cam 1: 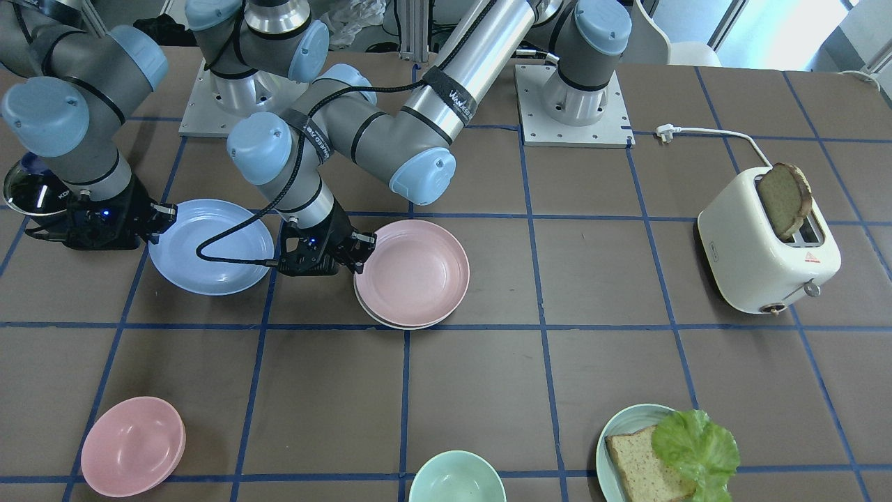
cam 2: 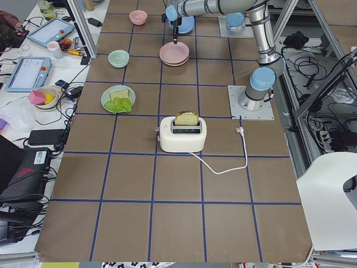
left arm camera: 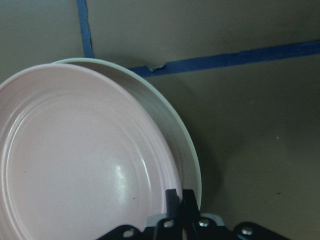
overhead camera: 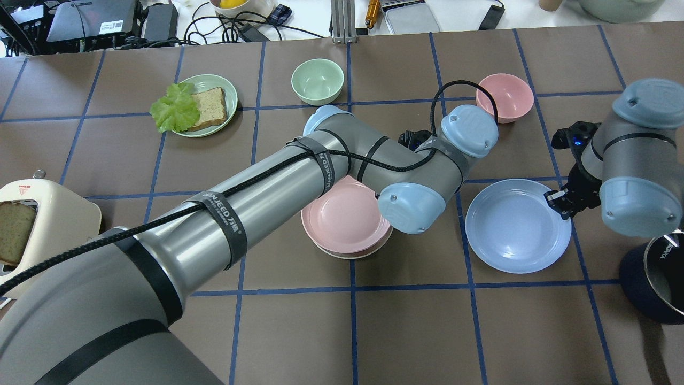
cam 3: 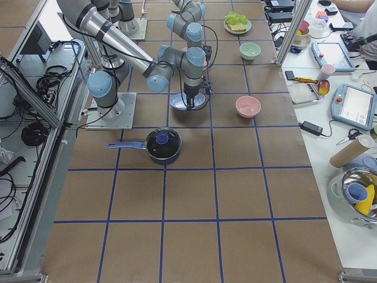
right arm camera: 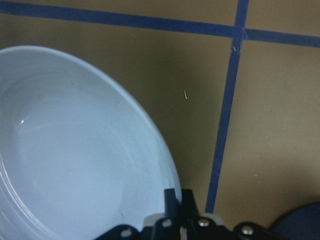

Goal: Stack three plates with pink and blue
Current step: 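Open the left gripper to release the pink plate while the right lifts the blue plate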

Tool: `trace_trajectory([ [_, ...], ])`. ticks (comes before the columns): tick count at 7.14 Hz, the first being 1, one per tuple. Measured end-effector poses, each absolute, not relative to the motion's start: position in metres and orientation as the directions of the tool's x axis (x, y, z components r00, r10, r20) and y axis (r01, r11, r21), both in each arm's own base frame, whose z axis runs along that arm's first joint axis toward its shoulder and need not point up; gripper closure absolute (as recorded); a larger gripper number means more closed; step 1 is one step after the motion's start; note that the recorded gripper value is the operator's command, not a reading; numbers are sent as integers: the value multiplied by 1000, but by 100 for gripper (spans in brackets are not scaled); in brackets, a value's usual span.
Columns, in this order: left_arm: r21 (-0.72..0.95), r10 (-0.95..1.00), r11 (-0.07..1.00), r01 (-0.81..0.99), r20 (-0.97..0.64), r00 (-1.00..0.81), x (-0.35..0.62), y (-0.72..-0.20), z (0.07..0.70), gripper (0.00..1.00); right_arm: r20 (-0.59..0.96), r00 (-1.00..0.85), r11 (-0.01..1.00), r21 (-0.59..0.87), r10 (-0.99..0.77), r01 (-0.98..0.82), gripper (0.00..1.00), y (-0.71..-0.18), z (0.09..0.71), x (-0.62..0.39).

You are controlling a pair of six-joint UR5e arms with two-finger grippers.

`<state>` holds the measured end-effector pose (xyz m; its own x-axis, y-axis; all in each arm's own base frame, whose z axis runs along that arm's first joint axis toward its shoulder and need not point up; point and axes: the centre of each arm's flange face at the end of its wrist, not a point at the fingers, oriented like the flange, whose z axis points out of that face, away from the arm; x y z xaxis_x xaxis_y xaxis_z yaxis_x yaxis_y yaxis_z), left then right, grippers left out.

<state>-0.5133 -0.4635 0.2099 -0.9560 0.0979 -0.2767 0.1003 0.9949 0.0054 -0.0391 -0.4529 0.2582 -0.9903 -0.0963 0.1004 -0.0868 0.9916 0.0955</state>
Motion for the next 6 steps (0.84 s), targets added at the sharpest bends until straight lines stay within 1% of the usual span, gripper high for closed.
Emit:
trace_trajectory([
  [2, 6, 98, 995, 100, -282, -955, -514, -467, 206, 100, 85, -991, 988, 129, -100, -88, 100, -466, 262, -43],
  [3, 4, 97, 995, 100, -282, -955, -514, -468, 206, 27, 82, -991, 987, 134, -101, -90, 100, -469, 264, -44],
  [4, 4, 96, 995, 99, -282, -955, -514, -468, 207, 0, 83, -991, 987, 133, -103, -92, 100, -471, 267, -44],
  [6, -3, 97, 995, 102, -278, -956, -512, -468, 214, 0, 79, -991, 983, 153, -109, -96, 100, -478, 273, -45],
])
